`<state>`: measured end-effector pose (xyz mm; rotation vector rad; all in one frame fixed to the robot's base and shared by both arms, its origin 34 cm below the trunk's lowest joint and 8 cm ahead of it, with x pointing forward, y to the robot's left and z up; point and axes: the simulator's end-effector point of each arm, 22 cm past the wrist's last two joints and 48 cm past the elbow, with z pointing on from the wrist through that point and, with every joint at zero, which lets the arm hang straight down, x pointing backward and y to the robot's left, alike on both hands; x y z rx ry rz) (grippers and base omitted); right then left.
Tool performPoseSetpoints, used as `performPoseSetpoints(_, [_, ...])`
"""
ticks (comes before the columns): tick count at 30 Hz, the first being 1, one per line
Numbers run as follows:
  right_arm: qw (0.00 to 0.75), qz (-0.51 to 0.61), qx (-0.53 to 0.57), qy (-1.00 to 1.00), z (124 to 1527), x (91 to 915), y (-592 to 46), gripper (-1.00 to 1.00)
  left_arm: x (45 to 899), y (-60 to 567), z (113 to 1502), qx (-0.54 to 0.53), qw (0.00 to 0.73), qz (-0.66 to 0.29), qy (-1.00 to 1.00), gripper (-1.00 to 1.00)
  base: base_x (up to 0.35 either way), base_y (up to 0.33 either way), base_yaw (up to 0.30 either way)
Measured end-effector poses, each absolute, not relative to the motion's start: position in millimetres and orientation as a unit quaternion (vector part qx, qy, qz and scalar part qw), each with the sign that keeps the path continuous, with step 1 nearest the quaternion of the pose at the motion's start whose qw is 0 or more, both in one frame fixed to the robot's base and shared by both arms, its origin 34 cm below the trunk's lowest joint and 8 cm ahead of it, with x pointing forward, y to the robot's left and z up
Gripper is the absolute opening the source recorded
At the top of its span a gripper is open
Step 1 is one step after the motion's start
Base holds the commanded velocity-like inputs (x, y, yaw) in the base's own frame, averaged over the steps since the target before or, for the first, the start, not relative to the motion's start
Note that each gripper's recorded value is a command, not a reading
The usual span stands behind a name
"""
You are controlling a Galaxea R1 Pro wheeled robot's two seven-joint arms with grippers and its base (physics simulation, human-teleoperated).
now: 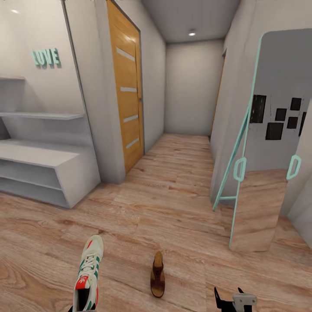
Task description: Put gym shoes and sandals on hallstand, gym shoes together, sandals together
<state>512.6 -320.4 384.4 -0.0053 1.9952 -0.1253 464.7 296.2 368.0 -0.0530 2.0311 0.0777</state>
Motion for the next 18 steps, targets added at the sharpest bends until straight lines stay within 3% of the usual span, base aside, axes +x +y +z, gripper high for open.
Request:
performPoseSetpoints(6, [0.541,-0.053,-0.002,0.839,388.8,513.8,-320.2,1.00,465.8,296.3,372.4,-0.022,0.526,0.033,0.849,-1.00,0.000,0.000,0.035])
performPoseSetpoints(18, [0.538,-0.051,0.002,0.841,385.8,512.5,-317.4,1.00,463.9,296.4,369.8,-0.022,0.523,0.033,0.851,-1.00,0.012,0.023,0.225])
